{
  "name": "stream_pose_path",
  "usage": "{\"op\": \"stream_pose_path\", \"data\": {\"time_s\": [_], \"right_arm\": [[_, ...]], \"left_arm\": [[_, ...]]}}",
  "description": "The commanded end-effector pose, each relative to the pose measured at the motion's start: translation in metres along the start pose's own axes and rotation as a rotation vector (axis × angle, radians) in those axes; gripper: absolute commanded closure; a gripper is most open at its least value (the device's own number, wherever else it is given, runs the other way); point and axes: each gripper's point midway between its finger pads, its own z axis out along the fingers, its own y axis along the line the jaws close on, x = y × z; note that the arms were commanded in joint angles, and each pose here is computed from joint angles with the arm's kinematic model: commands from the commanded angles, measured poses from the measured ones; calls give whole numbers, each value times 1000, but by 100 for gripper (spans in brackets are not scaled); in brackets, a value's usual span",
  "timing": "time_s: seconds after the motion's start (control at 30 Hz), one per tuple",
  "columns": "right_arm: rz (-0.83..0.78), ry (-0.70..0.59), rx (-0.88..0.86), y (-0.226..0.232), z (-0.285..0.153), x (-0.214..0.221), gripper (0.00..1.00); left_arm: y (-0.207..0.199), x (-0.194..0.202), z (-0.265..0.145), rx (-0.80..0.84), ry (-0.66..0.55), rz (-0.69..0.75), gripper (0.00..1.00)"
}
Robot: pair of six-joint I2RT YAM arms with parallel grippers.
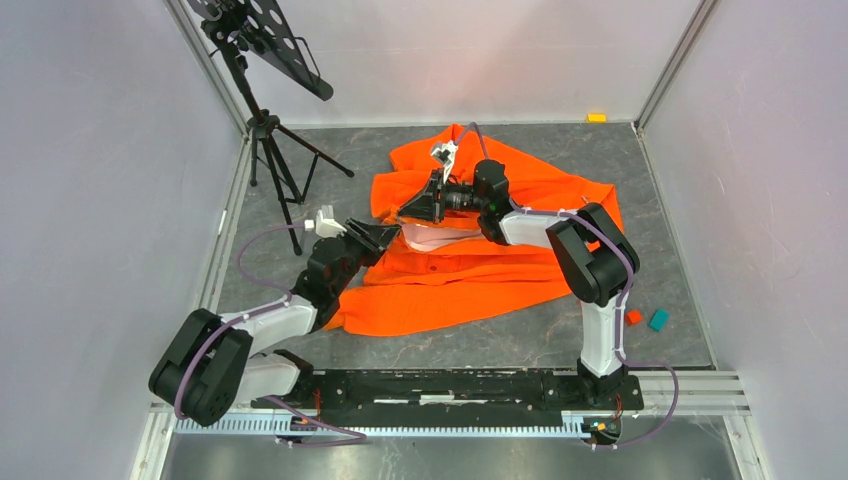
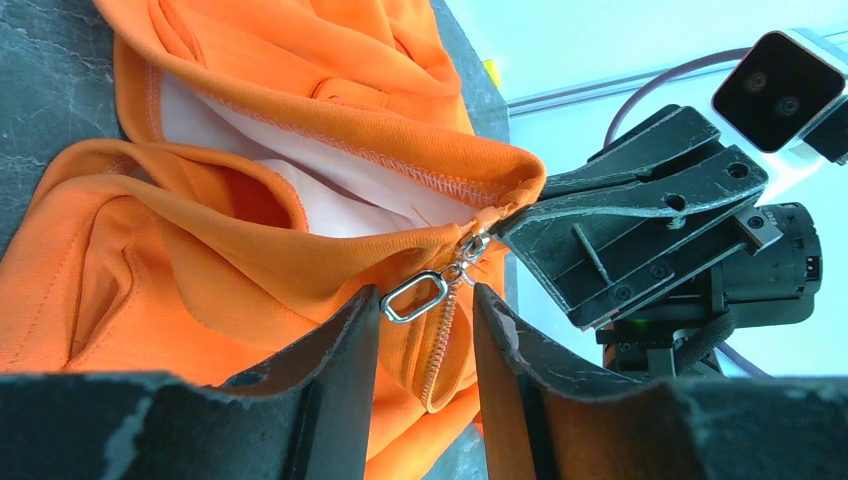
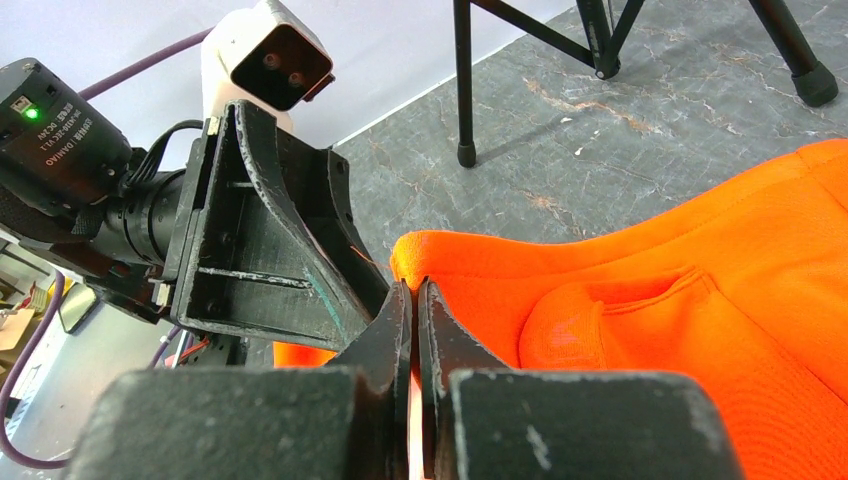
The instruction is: Zip up the jacket
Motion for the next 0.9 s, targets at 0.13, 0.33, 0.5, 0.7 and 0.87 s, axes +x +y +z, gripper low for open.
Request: {"op": "stream_pose_path", "data": {"time_s": [0.13,0.33,0.5,0.7,0.87], "right_arm": [[-70,-47,-31,12,1,-20,100],[-70,-47,-31,12,1,-21,100],[-75,-44,-27,12,0,-20,100],[-76,-43,-27,12,1,-21,100],[-75,-41,-26,11,1,-20,100]], "left_arm": [[-23,-16,-2,89,-69,-48,59],[-20,-14,-2,83,-60,-55,64],[-20,-11,1,88,-50,-70,68],[-17,-10,2,82,-49,-75,70],[-15,-11,2,76,-59,-75,66]]}}
